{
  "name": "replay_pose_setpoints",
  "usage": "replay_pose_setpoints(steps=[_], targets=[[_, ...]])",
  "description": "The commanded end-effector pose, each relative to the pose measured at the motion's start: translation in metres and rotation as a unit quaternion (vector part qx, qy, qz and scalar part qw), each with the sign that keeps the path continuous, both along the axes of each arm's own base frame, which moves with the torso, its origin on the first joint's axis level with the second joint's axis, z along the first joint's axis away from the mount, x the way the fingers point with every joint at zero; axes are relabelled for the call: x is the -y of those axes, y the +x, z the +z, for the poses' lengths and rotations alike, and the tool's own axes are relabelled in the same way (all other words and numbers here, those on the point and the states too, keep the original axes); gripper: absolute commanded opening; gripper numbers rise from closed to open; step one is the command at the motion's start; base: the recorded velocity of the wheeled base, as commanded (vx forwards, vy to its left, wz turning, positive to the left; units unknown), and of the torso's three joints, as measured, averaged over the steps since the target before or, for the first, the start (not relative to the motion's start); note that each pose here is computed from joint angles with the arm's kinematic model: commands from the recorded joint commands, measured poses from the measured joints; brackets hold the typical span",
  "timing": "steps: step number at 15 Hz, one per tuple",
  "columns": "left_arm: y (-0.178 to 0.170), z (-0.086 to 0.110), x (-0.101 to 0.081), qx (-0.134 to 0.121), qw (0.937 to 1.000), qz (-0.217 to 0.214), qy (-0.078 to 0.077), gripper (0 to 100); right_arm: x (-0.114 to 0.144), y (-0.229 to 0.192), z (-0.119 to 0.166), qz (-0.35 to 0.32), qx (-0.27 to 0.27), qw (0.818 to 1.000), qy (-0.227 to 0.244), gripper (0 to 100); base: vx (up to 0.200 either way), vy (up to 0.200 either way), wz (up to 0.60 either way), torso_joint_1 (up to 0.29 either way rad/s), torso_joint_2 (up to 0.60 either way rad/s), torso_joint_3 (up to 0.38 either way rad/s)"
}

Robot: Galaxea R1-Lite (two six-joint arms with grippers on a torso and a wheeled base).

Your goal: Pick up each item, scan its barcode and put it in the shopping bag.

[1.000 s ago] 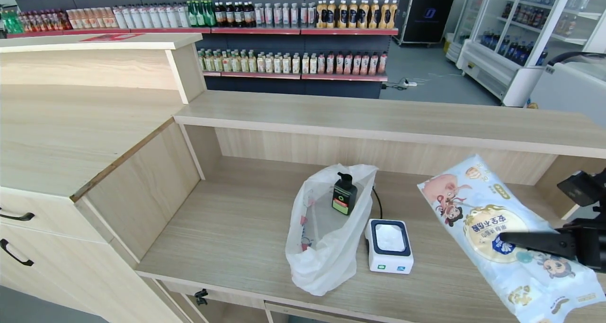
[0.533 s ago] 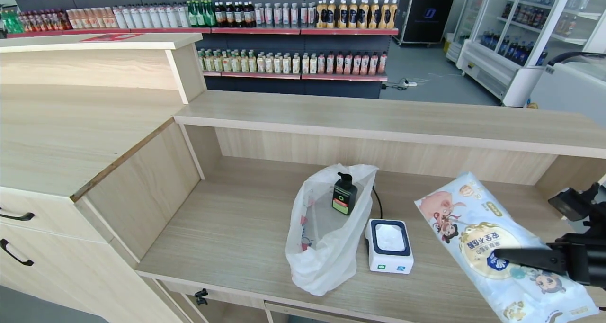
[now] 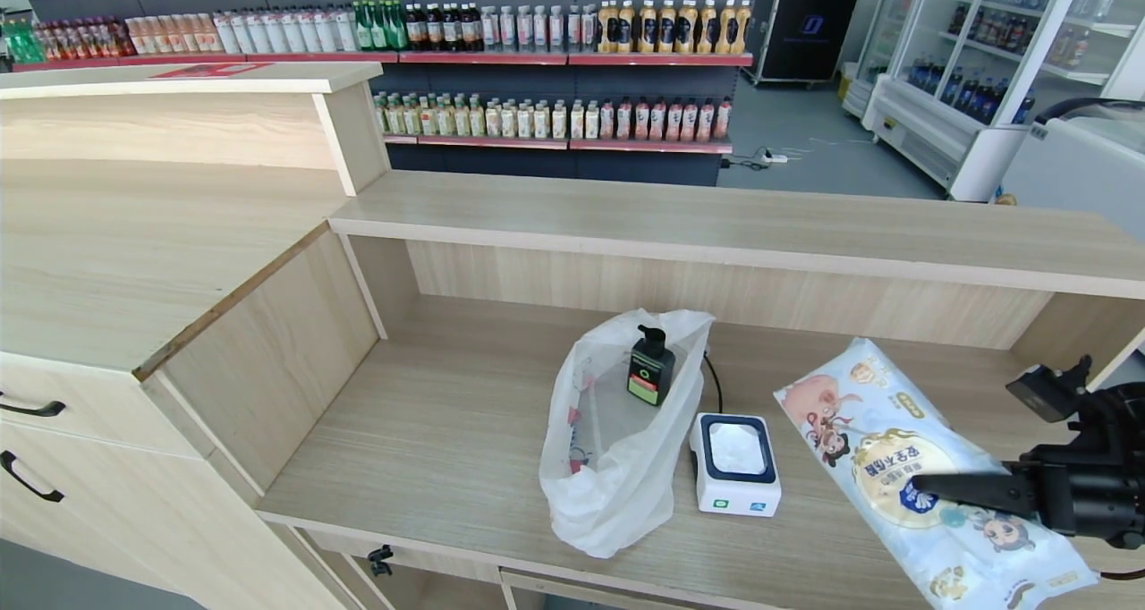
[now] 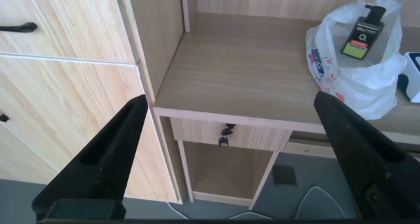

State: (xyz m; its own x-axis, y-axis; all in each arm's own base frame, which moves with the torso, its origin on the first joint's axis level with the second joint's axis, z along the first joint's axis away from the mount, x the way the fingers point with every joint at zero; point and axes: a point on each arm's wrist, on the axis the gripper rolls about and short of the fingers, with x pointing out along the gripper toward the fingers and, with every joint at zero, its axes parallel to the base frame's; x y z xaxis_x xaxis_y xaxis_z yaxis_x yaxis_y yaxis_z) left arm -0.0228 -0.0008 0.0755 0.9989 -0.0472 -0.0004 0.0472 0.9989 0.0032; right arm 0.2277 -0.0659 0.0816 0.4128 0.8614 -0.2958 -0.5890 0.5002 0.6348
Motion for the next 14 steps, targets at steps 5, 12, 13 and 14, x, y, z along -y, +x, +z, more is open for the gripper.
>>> replay_pose_setpoints(steps=[5,12,13,14], targets=[[0.000,0.000,0.000,-0.001,1.0000,0.000,0.000,100,-0.002,0.007,-0.012,0.010,-0.019,1.000,0.008,0,0.000,0.000,0.00,0.000,0.00,0.000],[0.000,0.000,0.000,-0.001,1.0000,0.000,0.000,100,-0.009,0.017,-0.018,0.028,-0.006,1.000,0.003,0,0.000,0.000,0.00,0.000,0.00,0.000],[0.000,0.000,0.000,-0.001,1.0000,0.000,0.000,100,-0.009,0.017,-0.018,0.030,-0.006,1.000,0.003,0,0.000,0.000,0.00,0.000,0.00,0.000],[0.000,0.000,0.000,-0.001,1.0000,0.000,0.000,100,-0.009,0.018,-0.019,0.030,-0.006,1.000,0.003,0,0.000,0.000,0.00,0.000,0.00,0.000]])
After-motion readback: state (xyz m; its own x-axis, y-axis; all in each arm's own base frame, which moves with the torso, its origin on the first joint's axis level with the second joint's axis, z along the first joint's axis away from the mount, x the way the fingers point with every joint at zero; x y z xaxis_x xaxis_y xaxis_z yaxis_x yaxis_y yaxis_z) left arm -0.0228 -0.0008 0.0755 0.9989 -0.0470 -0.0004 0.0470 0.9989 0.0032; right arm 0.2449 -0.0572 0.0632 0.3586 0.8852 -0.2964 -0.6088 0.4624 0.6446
